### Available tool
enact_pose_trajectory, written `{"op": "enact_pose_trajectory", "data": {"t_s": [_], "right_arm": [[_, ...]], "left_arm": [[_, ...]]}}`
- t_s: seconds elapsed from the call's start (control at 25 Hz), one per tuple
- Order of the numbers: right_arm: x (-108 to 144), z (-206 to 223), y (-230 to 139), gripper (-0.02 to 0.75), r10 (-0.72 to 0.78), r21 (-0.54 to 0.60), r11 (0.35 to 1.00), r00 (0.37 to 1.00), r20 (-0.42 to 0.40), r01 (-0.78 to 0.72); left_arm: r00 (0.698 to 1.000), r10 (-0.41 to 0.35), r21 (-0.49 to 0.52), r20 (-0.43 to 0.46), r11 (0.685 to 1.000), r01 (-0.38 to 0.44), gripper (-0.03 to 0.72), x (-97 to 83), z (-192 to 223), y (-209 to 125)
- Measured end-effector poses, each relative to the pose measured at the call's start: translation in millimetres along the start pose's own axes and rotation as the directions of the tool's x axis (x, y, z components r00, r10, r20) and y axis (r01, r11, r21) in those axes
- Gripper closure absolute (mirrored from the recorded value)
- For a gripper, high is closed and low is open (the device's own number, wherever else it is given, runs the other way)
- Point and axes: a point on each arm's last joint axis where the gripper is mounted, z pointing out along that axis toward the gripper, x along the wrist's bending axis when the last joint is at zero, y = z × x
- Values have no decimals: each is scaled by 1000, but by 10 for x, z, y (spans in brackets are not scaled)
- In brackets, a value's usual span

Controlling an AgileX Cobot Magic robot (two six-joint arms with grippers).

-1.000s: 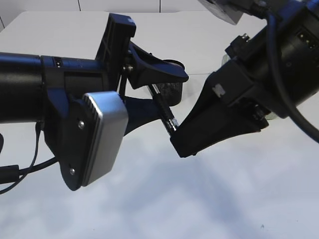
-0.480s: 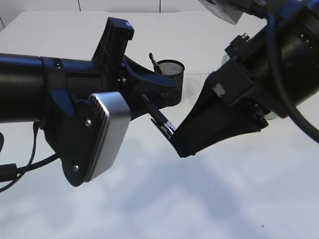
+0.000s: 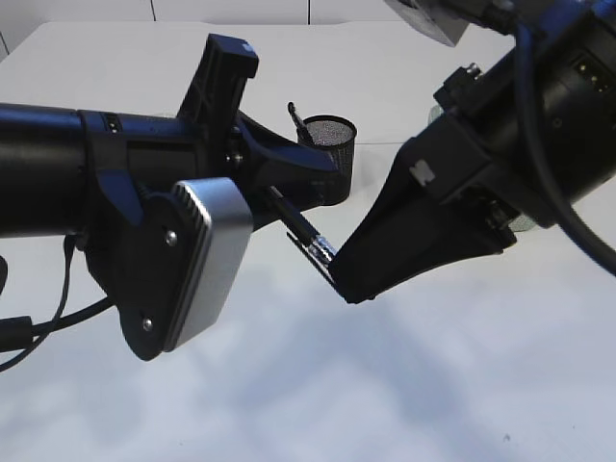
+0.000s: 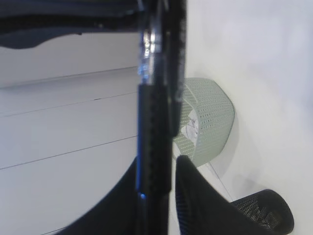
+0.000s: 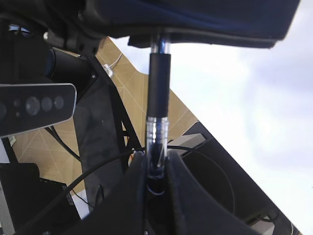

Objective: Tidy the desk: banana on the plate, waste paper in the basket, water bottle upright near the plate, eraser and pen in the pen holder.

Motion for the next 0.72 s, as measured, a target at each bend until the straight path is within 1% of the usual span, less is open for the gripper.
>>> {"op": "enact_pose_trajectory", "data": {"t_s": [0.08, 0.16, 0.28, 0.4, 0.56, 0.72], "right_arm": [[-1, 0, 2, 694, -2, -2, 1000, 1000, 1, 2], [-5, 0, 11, 694, -2, -13, 1000, 1000, 5, 2], [-9, 0, 21, 694, -3, -23, 1000, 1000, 10, 4], [-10, 0, 26, 694, -3, -28, 1000, 1000, 12, 4], [-15, -1, 38, 694, -3, -42, 999, 1000, 17, 4], [-20, -2, 54, 694, -2, -59, 998, 1000, 22, 3]], "left_arm": [[1000, 0, 0, 0, 1000, 0, 511, 0, 0, 0], [1000, 0, 0, 0, 1000, 0, 428, 0, 0, 0], [1000, -5, 5, -12, 1000, 5, 343, 28, -26, 1], [1000, -6, 21, -25, 1000, 7, 319, 67, -71, -2], [1000, -10, 62, -5, 998, 10, 314, 59, -88, -35], [1000, -10, 66, -3, 998, 10, 314, 57, -89, -39]]}}
